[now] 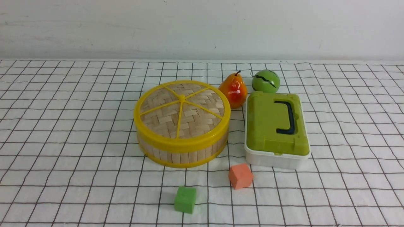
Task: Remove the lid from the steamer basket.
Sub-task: Use the left arm to lift the lid of the steamer
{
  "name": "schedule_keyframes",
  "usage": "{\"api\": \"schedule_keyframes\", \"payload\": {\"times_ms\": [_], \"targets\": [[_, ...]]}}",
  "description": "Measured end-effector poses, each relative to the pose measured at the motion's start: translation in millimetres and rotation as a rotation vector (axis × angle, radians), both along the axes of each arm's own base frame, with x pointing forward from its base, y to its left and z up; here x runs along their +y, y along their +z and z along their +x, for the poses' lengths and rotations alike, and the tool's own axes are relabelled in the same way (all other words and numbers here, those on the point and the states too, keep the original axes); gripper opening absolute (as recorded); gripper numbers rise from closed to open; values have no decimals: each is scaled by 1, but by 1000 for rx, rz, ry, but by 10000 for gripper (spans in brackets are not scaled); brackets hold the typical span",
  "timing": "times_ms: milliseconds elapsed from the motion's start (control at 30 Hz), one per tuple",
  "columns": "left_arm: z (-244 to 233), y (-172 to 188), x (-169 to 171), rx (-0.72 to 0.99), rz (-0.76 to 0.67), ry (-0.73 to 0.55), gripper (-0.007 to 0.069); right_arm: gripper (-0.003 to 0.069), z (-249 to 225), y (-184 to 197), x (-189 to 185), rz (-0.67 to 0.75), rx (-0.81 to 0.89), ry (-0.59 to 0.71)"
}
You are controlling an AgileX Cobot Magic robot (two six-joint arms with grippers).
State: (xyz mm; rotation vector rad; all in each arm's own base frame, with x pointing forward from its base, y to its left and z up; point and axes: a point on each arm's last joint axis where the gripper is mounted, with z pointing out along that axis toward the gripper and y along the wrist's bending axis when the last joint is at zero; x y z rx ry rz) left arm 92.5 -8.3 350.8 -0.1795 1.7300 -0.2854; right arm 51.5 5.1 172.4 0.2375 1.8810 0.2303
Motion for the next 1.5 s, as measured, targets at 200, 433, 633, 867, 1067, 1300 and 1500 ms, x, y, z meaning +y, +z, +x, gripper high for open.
{"api": "schedule_keyframes", "payload": {"times_ms": [200,433,633,867,1067,1300,1500], "targets": [[50,-30,-15,366,-54,-118,-13,240,0,0,0,0,0,0],[103,-24,-53,501,-142,-524,-13,240,0,0,0,0,0,0],[155,-14,-74,585,-147,-630,-13,240,0,0,0,0,0,0],[209,0,-121,722,110,-556,-13,240,0,0,0,0,0,0],[262,-10,-159,713,320,-458,55,240,0,0,0,0,0,0],[322,-42,-185,740,374,-410,339,240,0,0,0,0,0,0],[347,-65,-195,771,390,-403,385,240,0,0,0,0,0,0]]}}
